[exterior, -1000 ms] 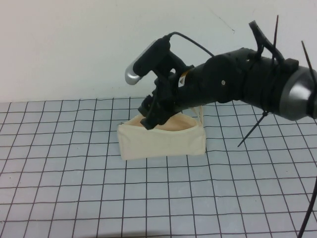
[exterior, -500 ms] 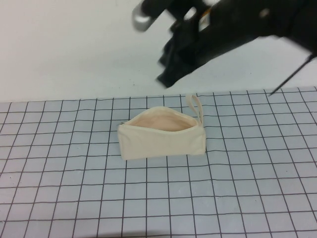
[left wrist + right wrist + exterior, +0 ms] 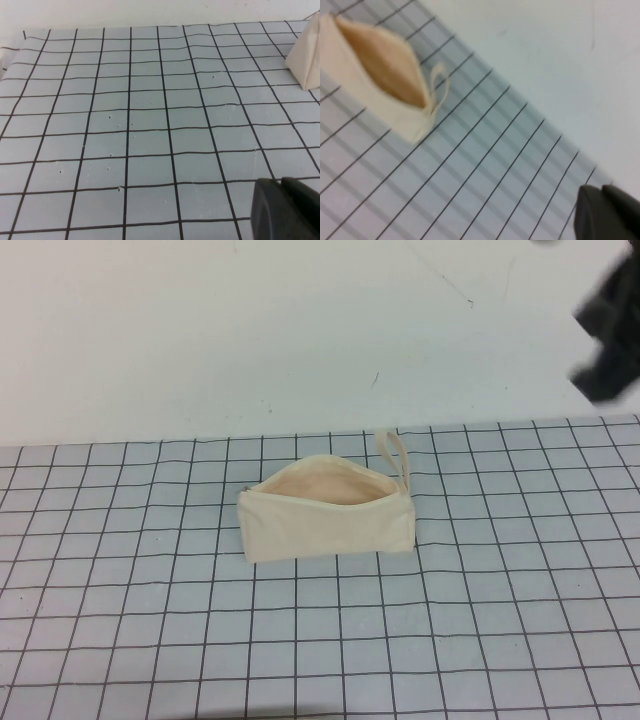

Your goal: Put eraser into pencil case

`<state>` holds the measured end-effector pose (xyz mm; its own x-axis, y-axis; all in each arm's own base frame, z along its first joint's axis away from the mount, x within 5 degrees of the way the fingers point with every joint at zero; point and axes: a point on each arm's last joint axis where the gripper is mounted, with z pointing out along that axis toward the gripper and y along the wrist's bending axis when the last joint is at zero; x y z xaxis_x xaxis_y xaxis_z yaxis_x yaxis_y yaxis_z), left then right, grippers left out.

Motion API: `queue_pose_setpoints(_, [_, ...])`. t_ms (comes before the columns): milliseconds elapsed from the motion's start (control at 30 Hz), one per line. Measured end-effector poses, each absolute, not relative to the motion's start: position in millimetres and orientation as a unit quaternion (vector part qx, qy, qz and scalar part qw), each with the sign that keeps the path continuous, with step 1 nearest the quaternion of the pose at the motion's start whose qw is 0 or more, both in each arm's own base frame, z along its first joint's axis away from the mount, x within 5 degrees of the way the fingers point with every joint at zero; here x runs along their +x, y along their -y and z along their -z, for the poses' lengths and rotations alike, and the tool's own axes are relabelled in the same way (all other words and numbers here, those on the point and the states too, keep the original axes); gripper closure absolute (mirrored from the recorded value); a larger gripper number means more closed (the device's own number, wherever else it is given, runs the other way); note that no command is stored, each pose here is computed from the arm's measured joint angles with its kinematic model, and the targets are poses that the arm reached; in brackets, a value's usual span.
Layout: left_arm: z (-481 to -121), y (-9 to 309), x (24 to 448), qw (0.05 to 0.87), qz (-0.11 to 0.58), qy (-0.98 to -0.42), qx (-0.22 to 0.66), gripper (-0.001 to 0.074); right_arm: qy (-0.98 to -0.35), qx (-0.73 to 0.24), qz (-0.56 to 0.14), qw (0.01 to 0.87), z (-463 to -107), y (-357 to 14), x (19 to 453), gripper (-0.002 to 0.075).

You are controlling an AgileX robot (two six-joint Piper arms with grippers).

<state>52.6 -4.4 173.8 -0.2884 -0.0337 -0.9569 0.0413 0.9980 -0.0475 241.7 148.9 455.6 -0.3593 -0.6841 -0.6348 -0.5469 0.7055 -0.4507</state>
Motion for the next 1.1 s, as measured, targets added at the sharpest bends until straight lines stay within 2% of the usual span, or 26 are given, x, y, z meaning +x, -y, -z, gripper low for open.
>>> queue_pose_setpoints(467, [-174, 4, 53, 0.596, 0.031, -0.802, 0.002, 0.0738, -0.832, -0.312, 0.008, 0.459, -338, -57, 113, 0.0724])
queue_pose_setpoints(600, [-174, 4, 53, 0.596, 0.031, -0.802, 0.002, 0.0738, -0.826, -0.3, -0.003, 0.478, -315, -38, 87, 0.0724])
queue_pose_setpoints(800, [-174, 4, 53, 0.596, 0.031, -0.802, 0.002, 0.0738, -0.829, -0.29, -0.025, 0.477, -287, -27, 68, 0.0725])
queue_pose_setpoints(1100, [-174, 4, 53, 0.596, 0.031, -0.802, 0.002, 0.0737, -0.85, -0.298, -0.022, 0.433, -257, -26, 65, 0.0725])
